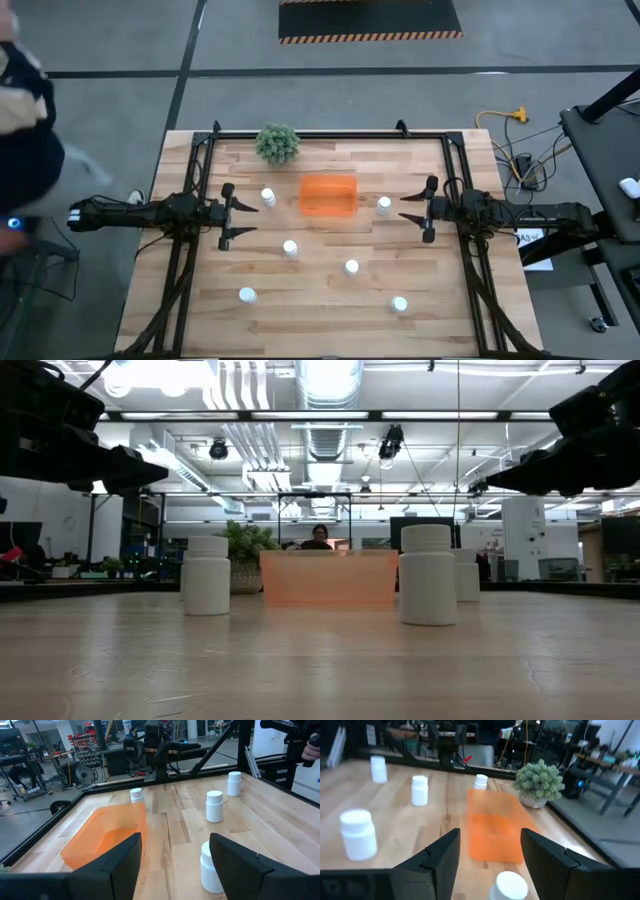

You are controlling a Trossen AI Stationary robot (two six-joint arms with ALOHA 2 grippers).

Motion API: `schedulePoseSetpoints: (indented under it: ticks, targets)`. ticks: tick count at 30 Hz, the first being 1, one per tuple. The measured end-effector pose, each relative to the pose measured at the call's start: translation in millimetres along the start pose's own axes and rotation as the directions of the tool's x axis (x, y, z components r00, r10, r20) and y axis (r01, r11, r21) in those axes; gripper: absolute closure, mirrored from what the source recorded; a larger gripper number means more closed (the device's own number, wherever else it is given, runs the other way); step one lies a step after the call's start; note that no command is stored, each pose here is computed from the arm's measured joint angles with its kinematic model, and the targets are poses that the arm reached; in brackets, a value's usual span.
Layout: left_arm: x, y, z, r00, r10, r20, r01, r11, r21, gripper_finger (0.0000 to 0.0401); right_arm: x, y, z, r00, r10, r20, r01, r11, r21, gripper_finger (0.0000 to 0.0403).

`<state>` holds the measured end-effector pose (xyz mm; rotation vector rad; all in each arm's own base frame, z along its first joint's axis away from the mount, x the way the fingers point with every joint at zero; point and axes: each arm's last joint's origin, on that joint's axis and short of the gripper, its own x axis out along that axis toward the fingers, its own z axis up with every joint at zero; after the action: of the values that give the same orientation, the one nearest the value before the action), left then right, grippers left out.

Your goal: Pick and place pill bottles into a basket

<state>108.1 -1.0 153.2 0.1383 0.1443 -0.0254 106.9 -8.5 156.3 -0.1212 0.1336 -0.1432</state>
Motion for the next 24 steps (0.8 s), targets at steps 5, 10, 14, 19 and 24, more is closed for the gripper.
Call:
schedulePoseSetpoints:
  ticks: [5, 10, 14, 19, 24]
  targets:
    - [0.0, 0.0, 0.0, 1.000, 0.000, 0.000, 0.000, 1.000, 0.000, 0.0184, 0.0, 0.0, 0.4, 1.000, 0.000, 0.005, 0.000, 0.992, 0.128, 0.0204]
    - [0.0, 0.0, 0.0, 1.000, 0.000, 0.000, 0.000, 1.000, 0.000, 0.0184, -0.2, -0.4, 6.0, 0.998, 0.003, 0.063, -0.018, 0.971, 0.240, 0.0204]
    - [0.0, 0.0, -0.1, 1.000, 0.000, 0.000, 0.000, 1.000, 0.000, 0.0184, -3.3, -1.0, 23.1, 0.991, 0.057, 0.120, -0.080, 0.976, 0.201, 0.0204]
    - [0.0, 0.0, 0.0, 1.000, 0.000, 0.000, 0.000, 1.000, 0.000, 0.0184, -12.9, -7.7, 57.0, 1.000, 0.011, 0.018, -0.014, 0.986, 0.164, 0.0204]
    - [0.0, 0.0, -0.1, 1.000, 0.000, 0.000, 0.000, 1.000, 0.000, 0.0184, -22.5, -16.4, 99.0, 0.987, -0.066, -0.146, 0.090, 0.983, 0.163, 0.0204]
